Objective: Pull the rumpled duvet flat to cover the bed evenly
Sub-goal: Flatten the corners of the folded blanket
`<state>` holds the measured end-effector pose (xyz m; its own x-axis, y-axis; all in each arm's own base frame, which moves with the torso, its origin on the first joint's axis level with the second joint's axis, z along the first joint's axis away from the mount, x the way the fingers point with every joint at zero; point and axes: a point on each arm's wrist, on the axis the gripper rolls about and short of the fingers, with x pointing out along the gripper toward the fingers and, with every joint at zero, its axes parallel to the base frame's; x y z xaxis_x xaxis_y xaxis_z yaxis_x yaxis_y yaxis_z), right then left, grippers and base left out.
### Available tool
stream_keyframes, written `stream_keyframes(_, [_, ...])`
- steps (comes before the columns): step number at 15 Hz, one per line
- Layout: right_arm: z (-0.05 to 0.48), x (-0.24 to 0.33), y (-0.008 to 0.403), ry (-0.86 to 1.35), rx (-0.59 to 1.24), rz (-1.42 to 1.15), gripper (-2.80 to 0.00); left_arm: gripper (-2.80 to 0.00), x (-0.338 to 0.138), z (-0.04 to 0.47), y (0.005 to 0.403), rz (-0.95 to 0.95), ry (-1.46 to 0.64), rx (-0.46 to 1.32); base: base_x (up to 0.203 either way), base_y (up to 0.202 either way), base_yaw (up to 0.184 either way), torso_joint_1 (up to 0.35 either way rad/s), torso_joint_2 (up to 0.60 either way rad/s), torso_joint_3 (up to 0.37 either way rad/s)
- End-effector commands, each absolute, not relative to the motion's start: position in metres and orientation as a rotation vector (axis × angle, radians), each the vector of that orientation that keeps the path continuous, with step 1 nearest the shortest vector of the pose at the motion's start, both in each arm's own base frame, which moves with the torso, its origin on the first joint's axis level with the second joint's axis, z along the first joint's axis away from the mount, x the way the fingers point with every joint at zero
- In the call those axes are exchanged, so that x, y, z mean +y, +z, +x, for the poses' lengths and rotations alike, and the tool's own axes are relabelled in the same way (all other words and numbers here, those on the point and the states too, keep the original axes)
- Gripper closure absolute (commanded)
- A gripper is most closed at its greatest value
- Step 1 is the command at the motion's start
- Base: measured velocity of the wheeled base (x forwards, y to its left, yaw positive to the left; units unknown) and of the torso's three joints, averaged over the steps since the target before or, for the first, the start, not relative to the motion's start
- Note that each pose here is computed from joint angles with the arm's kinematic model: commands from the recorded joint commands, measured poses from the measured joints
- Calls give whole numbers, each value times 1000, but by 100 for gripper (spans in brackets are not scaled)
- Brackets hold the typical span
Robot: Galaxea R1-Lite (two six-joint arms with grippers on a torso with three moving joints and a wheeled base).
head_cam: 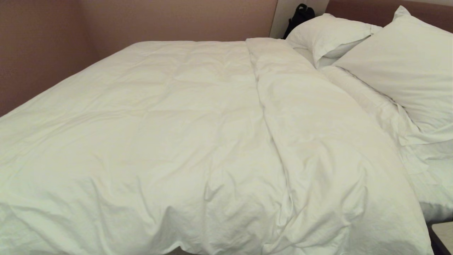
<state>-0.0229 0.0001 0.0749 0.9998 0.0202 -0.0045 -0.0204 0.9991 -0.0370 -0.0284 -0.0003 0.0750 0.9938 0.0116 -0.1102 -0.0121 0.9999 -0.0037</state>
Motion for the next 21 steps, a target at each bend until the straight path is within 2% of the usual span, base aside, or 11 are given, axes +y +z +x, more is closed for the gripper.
stream_keyframes(1, [-23, 0, 75, 22, 6, -38, 0, 0, 0, -29, 75, -5, 13, 110, 0, 0, 0, 0, 0, 0])
stream_keyframes(11, [-24, 0, 80, 13, -11, -58, 0, 0, 0, -29, 75, -5, 13, 110, 0, 0, 0, 0, 0, 0])
stream_keyframes(16, [-35, 0, 105, 4, -67, -54, 0, 0, 0, -29, 75, -4, 12, 110, 0, 0, 0, 0, 0, 0])
stream_keyframes(21, [-38, 0, 127, 6, -26, -37, 0, 0, 0, -29, 75, -5, 13, 110, 0, 0, 0, 0, 0, 0])
